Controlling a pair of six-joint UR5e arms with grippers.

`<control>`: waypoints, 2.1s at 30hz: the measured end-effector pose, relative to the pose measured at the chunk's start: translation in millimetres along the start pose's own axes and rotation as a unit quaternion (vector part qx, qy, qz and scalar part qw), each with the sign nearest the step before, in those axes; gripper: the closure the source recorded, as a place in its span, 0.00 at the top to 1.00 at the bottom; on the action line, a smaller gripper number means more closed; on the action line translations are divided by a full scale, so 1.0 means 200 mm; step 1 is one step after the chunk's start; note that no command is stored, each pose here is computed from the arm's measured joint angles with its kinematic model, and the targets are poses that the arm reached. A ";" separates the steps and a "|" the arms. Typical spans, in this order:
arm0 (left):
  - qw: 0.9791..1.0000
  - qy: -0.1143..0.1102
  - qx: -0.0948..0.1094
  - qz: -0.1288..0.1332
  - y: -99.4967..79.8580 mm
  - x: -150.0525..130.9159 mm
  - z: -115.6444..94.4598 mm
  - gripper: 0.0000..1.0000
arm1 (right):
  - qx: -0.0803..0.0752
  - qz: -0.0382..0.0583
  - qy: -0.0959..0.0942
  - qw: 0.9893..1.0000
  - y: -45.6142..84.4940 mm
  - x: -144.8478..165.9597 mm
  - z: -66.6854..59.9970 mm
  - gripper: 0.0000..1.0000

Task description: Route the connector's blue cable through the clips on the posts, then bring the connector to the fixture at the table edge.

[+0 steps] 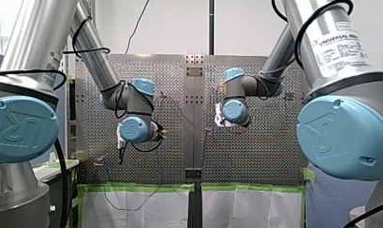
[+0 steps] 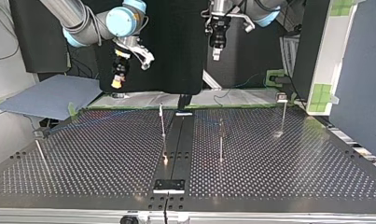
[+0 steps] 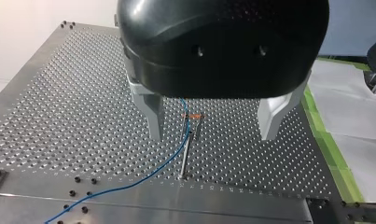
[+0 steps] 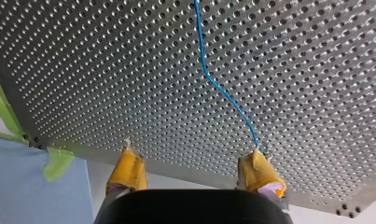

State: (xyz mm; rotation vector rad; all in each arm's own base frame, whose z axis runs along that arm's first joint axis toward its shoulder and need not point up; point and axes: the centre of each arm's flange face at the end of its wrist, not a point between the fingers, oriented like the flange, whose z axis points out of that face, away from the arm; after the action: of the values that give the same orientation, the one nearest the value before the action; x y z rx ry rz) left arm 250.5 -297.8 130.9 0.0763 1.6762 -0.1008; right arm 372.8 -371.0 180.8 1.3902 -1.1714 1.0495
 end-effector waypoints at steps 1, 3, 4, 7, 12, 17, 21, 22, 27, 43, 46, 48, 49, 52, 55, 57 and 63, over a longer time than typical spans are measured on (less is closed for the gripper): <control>1.000 0.000 -0.001 0.000 0.00 0.00 0.00 1.00 | 0.000 -0.002 0.003 1.000 -0.01 0.00 -0.02 0.99; 1.000 -0.001 -0.003 -0.001 0.01 0.00 0.01 1.00 | 0.006 -0.003 0.008 1.000 -0.04 -0.01 -0.05 0.99; 1.000 -0.001 -0.003 -0.001 0.01 0.00 0.01 1.00 | 0.012 -0.003 0.010 1.000 -0.06 -0.01 -0.06 0.99; 1.000 -0.001 -0.005 -0.001 0.02 0.00 0.01 1.00 | 0.030 -0.003 0.013 0.999 -0.11 -0.01 -0.11 0.99; 1.000 0.001 -0.008 -0.001 0.02 0.00 0.02 1.00 | 0.073 0.005 0.017 0.997 -0.19 -0.05 -0.22 0.99; 1.000 0.001 -0.016 0.001 0.04 0.00 0.03 1.00 | 0.117 0.004 0.021 0.993 -0.27 -0.08 -0.33 0.99; 0.999 0.003 -0.031 0.008 0.06 0.00 0.03 1.00 | 0.135 -0.002 0.023 0.991 -0.31 -0.10 -0.41 0.99; 0.999 0.003 -0.034 0.011 0.06 0.00 0.03 1.00 | 0.137 -0.004 0.023 0.990 -0.32 -0.10 -0.43 0.99; 0.998 0.003 -0.055 0.020 0.09 0.00 0.03 1.00 | 0.133 -0.010 0.024 0.991 -0.35 -0.11 -0.49 0.99; 0.993 -0.002 -0.118 0.031 0.15 -0.01 0.02 1.00 | 0.113 -0.007 0.027 0.993 -0.31 -0.10 -0.44 0.99; 0.993 -0.001 -0.114 0.032 0.14 -0.01 0.02 1.00 | 0.114 -0.007 0.028 0.993 -0.31 -0.10 -0.43 0.99; 0.994 -0.001 -0.108 0.032 0.14 -0.01 0.02 1.00 | 0.116 -0.007 0.028 0.993 -0.32 -0.10 -0.43 0.99; 0.994 -0.001 -0.106 0.031 0.13 -0.01 0.02 1.00 | 0.118 -0.007 0.028 0.993 -0.32 -0.10 -0.43 0.99; 0.994 -0.001 -0.102 0.030 0.13 -0.01 0.02 1.00 | 0.121 -0.006 0.029 0.992 -0.32 -0.10 -0.43 0.99; 0.994 -0.001 -0.100 0.030 0.12 -0.01 0.02 1.00 | 0.122 -0.005 0.030 0.992 -0.32 -0.10 -0.43 0.99; 0.995 -0.001 -0.100 0.030 0.12 -0.01 0.02 1.00 | 0.122 -0.005 0.031 0.992 -0.32 -0.10 -0.43 0.99; 0.995 -0.002 -0.100 0.030 0.12 -0.01 0.02 1.00 | 0.122 -0.004 0.031 0.992 -0.32 -0.10 -0.43 0.99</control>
State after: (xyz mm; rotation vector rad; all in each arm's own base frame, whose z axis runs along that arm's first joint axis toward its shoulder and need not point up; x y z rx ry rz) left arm 256.6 -273.8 131.5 -0.0242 1.6710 0.1127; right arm 432.1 -281.1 163.0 1.5373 -1.0161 1.2532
